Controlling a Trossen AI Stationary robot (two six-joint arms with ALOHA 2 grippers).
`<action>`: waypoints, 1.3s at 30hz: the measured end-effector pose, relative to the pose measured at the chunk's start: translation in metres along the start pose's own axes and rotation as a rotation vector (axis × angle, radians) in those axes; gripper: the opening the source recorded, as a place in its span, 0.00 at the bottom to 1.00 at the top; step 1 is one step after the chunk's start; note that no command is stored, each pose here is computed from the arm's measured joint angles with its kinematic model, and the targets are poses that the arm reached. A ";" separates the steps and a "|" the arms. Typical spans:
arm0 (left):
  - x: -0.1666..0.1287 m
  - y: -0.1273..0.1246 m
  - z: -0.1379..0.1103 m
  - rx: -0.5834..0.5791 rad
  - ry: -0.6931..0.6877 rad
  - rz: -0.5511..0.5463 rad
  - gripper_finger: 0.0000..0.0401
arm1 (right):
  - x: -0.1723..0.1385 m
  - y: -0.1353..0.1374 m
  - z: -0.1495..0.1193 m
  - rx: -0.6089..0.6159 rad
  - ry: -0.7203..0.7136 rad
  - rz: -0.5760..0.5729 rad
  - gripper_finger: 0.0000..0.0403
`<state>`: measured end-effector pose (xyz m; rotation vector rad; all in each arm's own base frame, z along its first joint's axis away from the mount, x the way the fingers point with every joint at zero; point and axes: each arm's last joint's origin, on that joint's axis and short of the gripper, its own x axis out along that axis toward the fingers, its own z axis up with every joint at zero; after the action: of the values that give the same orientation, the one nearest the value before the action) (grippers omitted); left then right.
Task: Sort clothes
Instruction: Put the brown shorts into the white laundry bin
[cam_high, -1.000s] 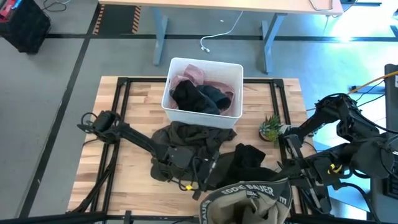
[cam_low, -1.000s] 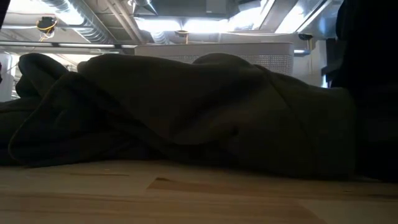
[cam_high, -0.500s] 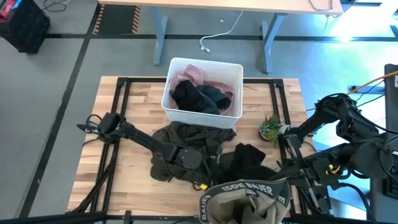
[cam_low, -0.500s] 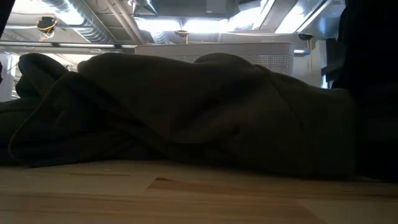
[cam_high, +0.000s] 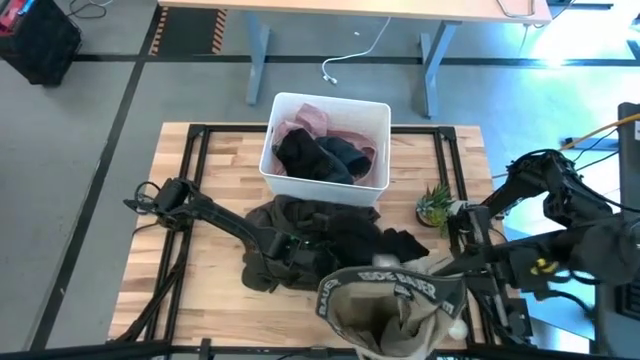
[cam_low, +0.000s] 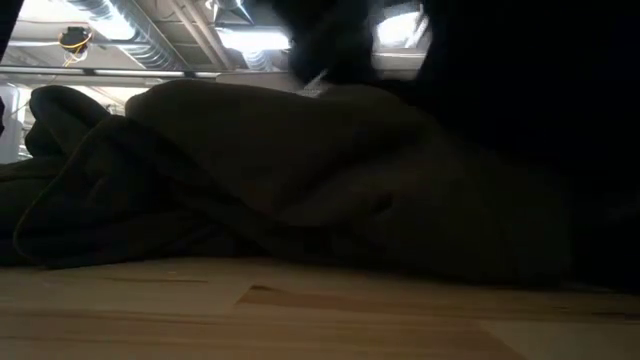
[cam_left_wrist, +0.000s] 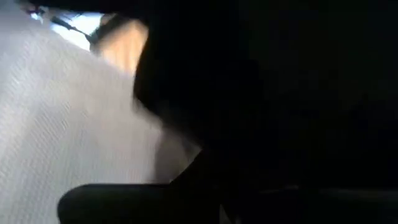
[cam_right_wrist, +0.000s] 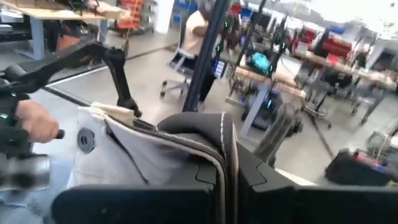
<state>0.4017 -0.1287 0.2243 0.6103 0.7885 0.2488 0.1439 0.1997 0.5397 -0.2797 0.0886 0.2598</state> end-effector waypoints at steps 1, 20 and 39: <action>0.000 0.000 -0.007 0.009 0.057 -0.007 0.01 | 0.000 -0.001 0.003 -0.008 -0.019 -0.018 0.04; 0.011 -0.008 -0.073 -0.174 0.445 -0.132 0.01 | -0.006 -0.089 0.058 -0.339 -0.190 -0.717 0.04; 0.004 -0.019 -0.068 -0.528 0.366 -0.219 0.38 | 0.013 -0.210 0.041 -0.447 -0.227 -0.984 0.04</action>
<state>0.3555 -0.1139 0.1733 -0.0252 1.0822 0.3567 0.2141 0.0200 0.6324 -0.6969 -0.3354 -0.6778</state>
